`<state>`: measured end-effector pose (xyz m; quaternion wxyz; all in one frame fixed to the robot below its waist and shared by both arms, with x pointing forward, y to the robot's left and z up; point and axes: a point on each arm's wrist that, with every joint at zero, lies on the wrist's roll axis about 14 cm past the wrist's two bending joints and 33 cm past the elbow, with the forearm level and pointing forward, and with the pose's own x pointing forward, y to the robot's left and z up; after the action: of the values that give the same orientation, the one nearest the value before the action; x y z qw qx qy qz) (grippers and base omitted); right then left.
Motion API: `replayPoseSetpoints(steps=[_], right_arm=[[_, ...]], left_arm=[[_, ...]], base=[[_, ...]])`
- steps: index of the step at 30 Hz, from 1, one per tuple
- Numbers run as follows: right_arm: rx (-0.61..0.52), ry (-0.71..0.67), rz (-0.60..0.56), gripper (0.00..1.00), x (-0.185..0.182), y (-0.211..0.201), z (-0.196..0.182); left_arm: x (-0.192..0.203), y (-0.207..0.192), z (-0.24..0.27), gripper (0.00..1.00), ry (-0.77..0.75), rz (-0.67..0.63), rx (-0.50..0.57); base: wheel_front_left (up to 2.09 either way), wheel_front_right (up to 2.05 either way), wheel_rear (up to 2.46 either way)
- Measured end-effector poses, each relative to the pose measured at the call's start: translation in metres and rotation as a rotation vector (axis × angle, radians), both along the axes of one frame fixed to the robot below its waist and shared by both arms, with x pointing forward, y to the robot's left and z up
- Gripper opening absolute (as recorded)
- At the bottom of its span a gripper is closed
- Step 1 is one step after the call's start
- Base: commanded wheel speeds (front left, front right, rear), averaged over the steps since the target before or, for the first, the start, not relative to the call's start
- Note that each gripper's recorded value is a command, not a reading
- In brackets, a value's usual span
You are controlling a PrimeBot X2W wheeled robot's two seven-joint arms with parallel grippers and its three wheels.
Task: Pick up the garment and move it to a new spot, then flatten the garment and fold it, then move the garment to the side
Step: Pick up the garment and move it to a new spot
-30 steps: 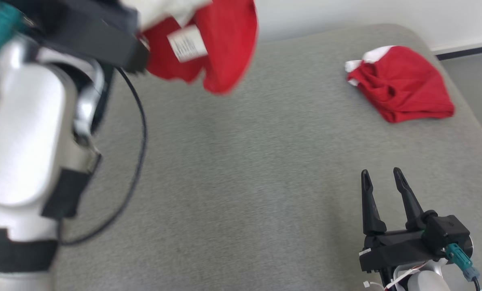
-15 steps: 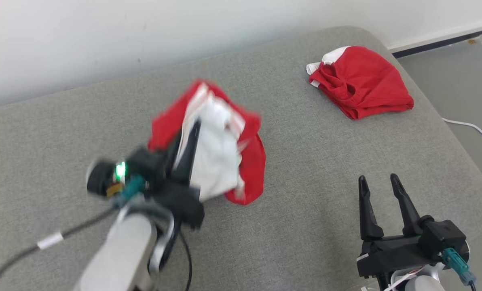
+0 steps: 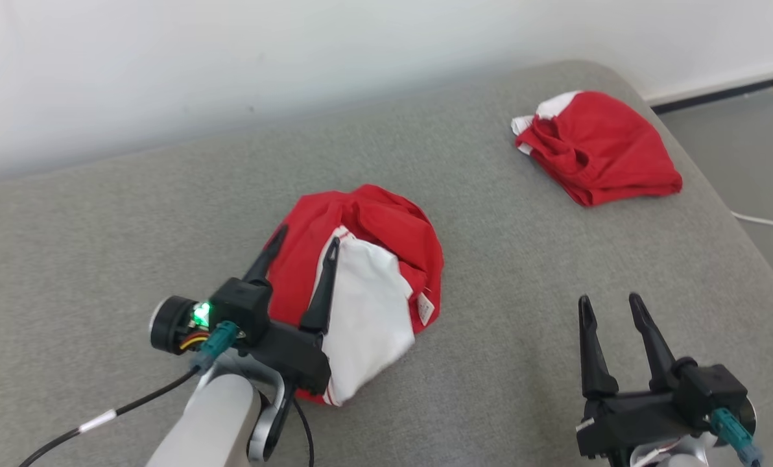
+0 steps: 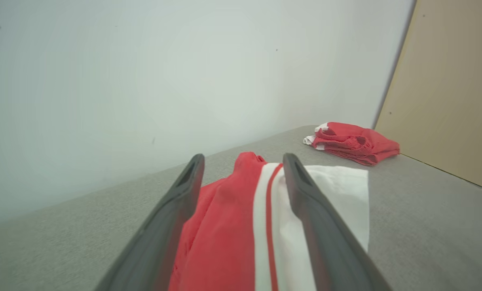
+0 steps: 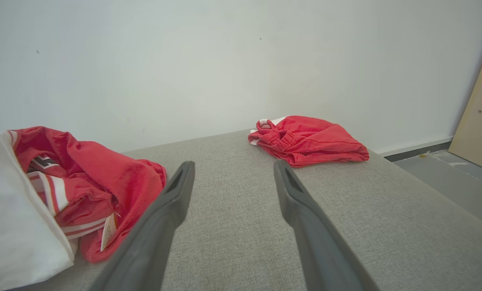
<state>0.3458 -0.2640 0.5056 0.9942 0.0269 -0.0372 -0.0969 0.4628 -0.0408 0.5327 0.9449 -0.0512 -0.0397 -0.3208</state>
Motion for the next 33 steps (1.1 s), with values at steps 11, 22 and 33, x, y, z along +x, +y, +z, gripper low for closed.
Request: replayPoseSetpoints(steps=[11, 22, 33], right_arm=[[0.006, -0.035, 0.082, 1.00, 0.003, 0.024, 0.009], [0.002, -0.075, 0.157, 1.00, 0.011, 0.046, 0.021], [0.001, -0.082, 0.177, 1.00, 0.012, 0.051, 0.023]], left_arm=[[-0.001, 0.100, 0.049, 1.00, -0.139, 0.268, -0.023], [-0.039, 0.192, 0.052, 1.00, -0.178, 0.489, 0.006], [-0.075, 0.231, 0.028, 1.00, -0.121, 0.604, -0.004]], base=[[0.00, 0.00, 0.00], [0.00, 0.00, 0.00], [0.00, 0.00, 0.00]])
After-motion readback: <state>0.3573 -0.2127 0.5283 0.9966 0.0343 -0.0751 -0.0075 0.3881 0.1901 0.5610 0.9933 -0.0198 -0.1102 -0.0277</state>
